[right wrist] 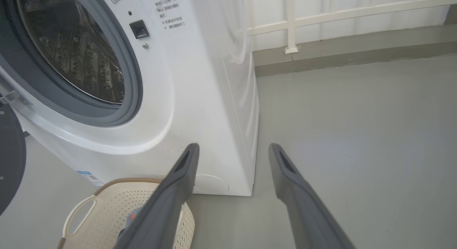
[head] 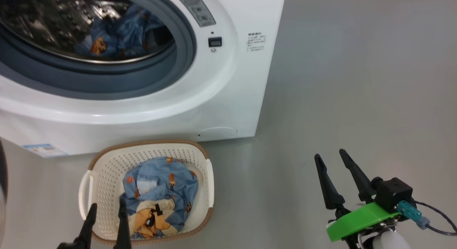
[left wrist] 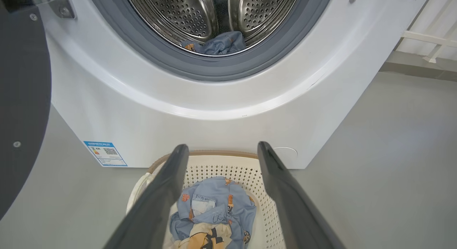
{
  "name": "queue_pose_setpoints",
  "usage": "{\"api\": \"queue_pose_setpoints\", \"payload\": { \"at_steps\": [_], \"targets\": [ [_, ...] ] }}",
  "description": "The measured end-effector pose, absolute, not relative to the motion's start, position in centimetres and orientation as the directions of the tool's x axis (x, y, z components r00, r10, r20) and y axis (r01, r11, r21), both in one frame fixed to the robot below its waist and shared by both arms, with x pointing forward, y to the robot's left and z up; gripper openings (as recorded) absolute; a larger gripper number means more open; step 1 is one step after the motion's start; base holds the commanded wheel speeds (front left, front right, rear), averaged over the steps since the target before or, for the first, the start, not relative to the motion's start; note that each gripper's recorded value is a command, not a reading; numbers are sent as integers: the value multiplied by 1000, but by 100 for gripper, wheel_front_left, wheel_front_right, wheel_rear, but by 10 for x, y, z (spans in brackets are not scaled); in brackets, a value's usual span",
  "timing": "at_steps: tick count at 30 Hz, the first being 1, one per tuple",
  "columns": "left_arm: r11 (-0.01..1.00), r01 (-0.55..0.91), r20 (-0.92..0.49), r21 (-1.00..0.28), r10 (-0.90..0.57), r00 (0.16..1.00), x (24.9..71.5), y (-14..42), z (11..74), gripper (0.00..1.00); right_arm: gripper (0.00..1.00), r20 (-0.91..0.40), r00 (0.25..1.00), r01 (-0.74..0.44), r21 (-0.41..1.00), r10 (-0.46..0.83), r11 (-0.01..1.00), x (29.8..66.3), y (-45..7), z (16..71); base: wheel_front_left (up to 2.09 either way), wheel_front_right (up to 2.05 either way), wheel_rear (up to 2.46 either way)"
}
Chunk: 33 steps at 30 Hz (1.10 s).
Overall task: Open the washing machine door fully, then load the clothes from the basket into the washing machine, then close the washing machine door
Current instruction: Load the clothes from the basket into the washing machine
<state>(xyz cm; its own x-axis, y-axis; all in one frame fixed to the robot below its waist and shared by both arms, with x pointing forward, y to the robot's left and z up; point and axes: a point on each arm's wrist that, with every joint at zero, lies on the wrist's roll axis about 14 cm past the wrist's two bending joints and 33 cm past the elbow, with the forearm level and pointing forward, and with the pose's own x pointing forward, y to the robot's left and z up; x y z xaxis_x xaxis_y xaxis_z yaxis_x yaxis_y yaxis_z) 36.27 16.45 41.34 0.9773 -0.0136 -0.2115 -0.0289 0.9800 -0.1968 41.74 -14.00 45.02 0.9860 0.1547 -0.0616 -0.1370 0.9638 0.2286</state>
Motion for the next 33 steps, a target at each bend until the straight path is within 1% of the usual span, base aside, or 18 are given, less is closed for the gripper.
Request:
{"api": "queue_pose_setpoints", "payload": {
  "at_steps": [10, 17, 24, 29, 33],
  "targets": [
    [974, 7, -346, -228, -88, 934, 392, 151, 356, 100, 100, -105, 985, -114, 217, 139, 970, 439, -147, 426, 0, 0, 0],
    [972, 53, -449, -229, -154, 880, 410, 138, 308, 100, 100, -145, 982, -86, 212, 118, 973, 450, -155, 404, 0, 0, 0],
    [969, 72, -572, -234, -198, 796, 419, 133, 252, 100, 100, -196, 976, -48, 209, 90, 977, 455, -166, 379, 0, 0, 0],
    [966, 93, -631, -240, -229, 742, 426, 130, 220, 100, 100, -219, 973, -27, 207, 73, 978, 461, -173, 364, 0, 0, 0],
    [965, 98, -691, -242, -243, 680, 423, 131, 192, 100, 100, -245, 968, -10, 205, 61, 979, 463, -177, 350, 0, 0, 0]
  ]
}}
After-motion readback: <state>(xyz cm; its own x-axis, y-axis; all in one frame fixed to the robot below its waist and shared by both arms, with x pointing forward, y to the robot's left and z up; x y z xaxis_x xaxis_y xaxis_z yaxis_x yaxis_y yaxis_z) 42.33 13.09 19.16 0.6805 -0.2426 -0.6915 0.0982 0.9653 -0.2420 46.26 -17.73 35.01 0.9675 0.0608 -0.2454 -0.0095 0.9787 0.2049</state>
